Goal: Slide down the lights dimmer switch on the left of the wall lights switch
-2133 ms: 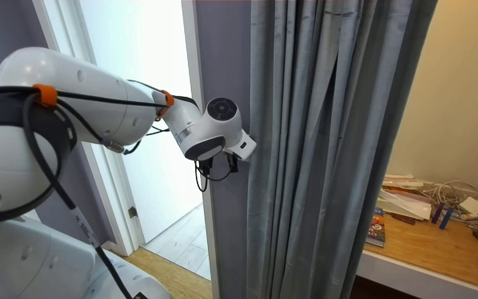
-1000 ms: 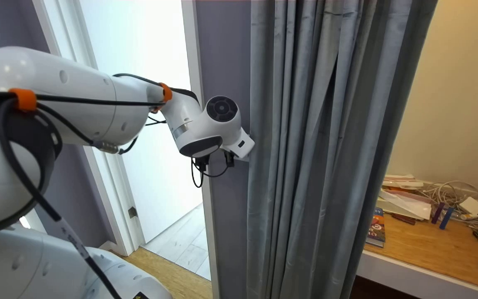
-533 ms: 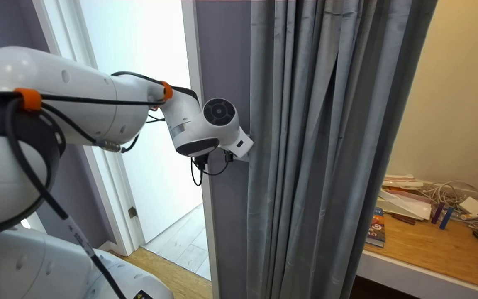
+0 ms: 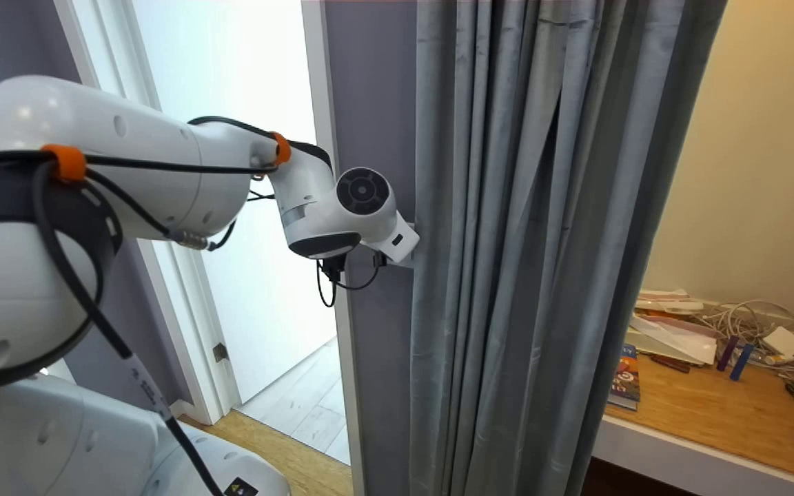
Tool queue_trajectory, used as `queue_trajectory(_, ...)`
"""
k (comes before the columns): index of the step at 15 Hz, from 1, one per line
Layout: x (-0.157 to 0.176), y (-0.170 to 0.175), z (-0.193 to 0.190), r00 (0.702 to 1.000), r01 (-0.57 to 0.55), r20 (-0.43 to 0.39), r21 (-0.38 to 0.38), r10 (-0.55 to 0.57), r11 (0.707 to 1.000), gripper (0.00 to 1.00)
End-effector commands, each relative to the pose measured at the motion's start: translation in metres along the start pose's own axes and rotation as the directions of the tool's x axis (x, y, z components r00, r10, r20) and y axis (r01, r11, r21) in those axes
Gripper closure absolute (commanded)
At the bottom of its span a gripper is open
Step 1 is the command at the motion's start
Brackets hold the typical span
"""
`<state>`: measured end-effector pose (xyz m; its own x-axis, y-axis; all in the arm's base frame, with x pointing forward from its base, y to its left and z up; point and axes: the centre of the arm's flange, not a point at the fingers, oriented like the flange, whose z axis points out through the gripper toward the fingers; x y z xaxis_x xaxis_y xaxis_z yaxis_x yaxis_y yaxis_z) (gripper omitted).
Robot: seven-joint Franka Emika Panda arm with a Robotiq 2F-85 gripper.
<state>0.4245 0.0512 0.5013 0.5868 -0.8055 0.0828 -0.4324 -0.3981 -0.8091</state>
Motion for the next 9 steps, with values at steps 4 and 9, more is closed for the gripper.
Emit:
queue_trajectory(4, 0.0085, -0.0053, 0.0111, 1.000, -0.012, -0.022, 0.074, 0.013, 0.997, 0.57)
queue_trajectory(9, 0.0096, -0.0058, 0.0130, 1.000, -0.011, -0.023, 0.091, 0.013, 0.996, 0.70)
